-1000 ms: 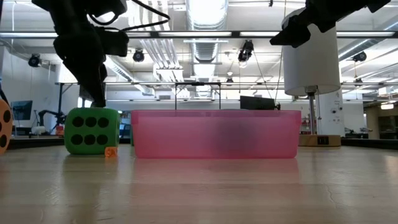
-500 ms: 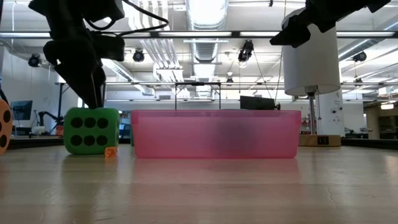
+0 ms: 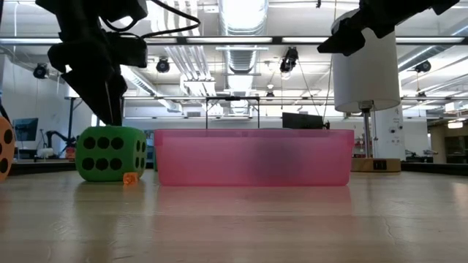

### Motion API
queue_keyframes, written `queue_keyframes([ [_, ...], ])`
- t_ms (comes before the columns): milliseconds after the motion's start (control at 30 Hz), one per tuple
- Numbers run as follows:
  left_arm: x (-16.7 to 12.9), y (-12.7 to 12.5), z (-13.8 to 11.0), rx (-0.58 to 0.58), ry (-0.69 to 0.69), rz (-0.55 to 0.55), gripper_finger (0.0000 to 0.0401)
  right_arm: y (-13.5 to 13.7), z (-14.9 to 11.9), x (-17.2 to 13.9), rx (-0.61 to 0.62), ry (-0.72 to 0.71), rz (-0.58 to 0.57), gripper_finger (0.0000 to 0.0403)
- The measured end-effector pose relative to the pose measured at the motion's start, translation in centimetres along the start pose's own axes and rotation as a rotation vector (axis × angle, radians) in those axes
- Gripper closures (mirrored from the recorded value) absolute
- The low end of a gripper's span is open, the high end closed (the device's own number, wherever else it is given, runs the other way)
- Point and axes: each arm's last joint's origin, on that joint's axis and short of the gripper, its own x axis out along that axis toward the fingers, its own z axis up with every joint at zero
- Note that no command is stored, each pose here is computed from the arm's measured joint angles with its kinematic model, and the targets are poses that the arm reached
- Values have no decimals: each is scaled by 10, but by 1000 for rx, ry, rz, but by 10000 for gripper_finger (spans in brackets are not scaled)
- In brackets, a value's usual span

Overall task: Pick & Place Dice
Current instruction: Put the bottom large green die into the pink bin

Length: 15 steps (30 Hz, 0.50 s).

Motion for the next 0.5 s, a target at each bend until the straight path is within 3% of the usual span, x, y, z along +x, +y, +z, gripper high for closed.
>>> queue_keyframes([
  [500, 3, 0, -1, 81, -12, -4, 2, 0, 0, 0, 0, 0, 0, 3],
])
